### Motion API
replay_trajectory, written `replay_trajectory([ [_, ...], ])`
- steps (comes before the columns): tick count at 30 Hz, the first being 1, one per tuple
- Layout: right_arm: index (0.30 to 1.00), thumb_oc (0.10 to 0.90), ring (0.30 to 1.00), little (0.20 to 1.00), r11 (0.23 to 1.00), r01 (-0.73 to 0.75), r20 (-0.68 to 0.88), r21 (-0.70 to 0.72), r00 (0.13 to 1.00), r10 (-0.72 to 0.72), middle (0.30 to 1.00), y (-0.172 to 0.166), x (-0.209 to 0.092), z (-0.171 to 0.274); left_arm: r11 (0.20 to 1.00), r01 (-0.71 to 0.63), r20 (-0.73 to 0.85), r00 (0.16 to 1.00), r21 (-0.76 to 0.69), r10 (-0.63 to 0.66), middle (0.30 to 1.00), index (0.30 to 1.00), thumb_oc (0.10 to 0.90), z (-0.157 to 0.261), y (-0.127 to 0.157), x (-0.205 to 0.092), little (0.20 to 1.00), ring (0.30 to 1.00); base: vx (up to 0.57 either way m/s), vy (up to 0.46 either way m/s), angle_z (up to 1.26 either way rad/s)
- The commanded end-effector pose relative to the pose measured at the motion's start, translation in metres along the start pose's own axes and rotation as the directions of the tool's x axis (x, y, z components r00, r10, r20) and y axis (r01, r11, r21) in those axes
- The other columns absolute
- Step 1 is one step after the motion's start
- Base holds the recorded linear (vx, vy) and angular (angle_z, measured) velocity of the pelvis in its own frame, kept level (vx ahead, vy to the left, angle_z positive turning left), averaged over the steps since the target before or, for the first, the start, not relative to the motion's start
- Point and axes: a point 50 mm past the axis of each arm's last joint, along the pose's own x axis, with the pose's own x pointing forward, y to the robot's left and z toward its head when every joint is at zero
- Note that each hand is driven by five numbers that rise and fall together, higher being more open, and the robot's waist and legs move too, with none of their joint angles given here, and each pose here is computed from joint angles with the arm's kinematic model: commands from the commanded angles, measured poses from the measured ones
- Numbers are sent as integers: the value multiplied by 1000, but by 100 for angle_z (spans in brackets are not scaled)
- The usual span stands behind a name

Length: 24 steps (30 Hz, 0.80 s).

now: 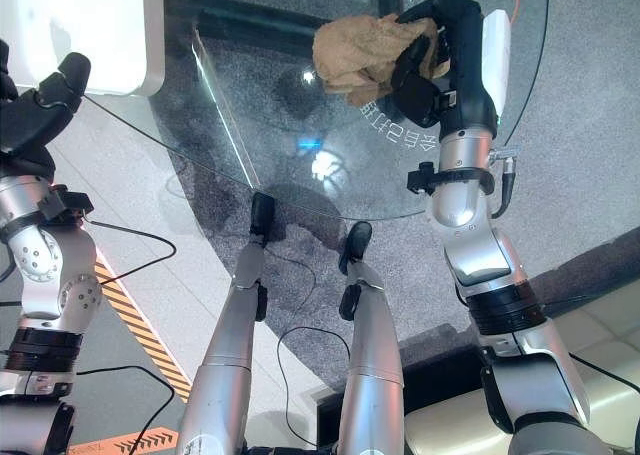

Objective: Wipe the table with a cloth and put it in the basket.

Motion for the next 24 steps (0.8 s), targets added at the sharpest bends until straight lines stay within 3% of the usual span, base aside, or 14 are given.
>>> replay_trajectory([
  [1, 300, 100, 300, 200, 985, 49, 372, 165, 922, -108, 300, -23, 3, 73, 992, 124, 208, 971, -18, -118, 900, 900, 800, 36, -17, 7, 900, 900, 0, 0, 0],
  [11, 300, 100, 300, 200, 968, -28, 428, 251, 900, -85, 300, -22, -2, 88, 928, 373, 168, 915, -8, -366, 900, 900, 800, 32, -52, -2, 900, 900, 0, 0, 0],
  [24, 300, 100, 300, 200, 920, -91, 486, 381, 866, -115, 300, -28, -6, 104, 889, 456, 154, 882, -47, -445, 900, 900, 800, 29, -72, -6, 900, 900, 0, 0, 0],
])
